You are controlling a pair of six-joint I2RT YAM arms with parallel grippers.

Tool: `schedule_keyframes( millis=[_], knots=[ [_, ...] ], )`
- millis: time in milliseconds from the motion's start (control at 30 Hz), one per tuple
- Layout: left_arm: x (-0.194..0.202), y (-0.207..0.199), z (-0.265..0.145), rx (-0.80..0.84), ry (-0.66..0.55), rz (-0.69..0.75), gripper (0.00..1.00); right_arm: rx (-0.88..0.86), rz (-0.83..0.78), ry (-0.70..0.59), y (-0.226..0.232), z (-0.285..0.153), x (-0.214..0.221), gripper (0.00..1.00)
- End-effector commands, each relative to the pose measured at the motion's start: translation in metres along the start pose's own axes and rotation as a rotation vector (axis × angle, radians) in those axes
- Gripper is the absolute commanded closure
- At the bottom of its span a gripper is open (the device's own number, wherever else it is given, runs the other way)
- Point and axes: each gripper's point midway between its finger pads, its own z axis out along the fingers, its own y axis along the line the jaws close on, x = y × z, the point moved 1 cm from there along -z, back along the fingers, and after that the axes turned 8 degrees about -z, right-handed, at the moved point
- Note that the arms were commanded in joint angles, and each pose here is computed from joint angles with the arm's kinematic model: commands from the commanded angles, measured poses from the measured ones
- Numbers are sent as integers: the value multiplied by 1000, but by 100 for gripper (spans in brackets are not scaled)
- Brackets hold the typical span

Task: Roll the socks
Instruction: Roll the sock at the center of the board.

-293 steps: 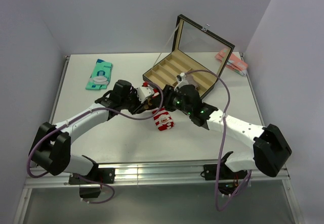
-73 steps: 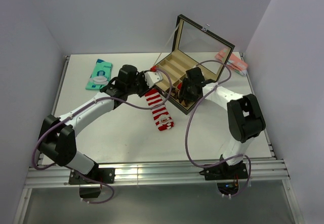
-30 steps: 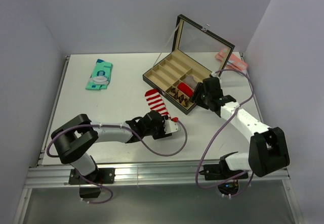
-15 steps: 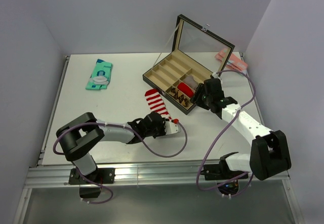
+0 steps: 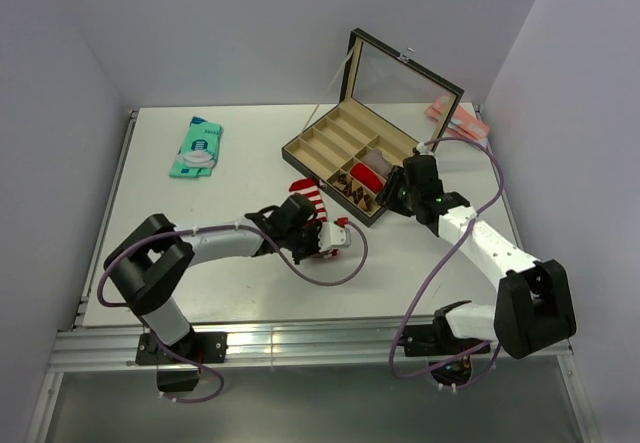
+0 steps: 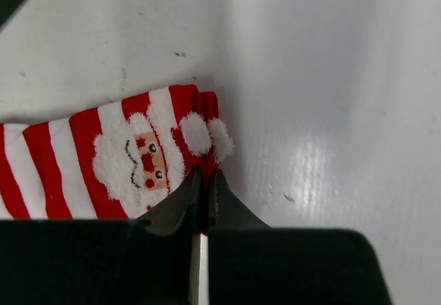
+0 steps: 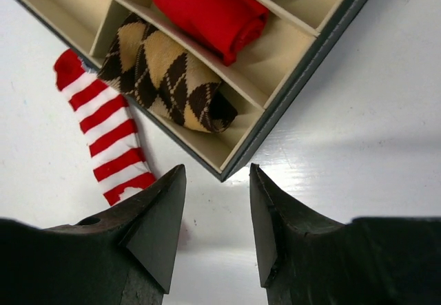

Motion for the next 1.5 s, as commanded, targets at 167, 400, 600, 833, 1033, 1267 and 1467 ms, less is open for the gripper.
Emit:
schedule_keyframes(
  millis=[167,400,600,833,1033,1267,1467],
  knots=[
    [22,-34,-52,385,84,-148,100,-130,-88,-115,38,-18,-7,51],
    [47,-30,-74,585,123,-281,100,-218,-218,-148,86,-26,29,52],
    [61,-18,-79,706,140,-424,100,-437,-282,-190,114,-40,64,51],
    [80,5,-60,662,181,-537,100,-624,-478,-196,155,-56,109,48],
    [89,12,-51,620,216,-577,100,-698,-644,-132,187,-47,152,46],
    [96,12,-51,632,251,-599,100,-679,-782,-74,201,-17,177,45],
    [101,13,-51,641,266,-617,100,-675,-842,-57,207,-9,185,44]
  ],
)
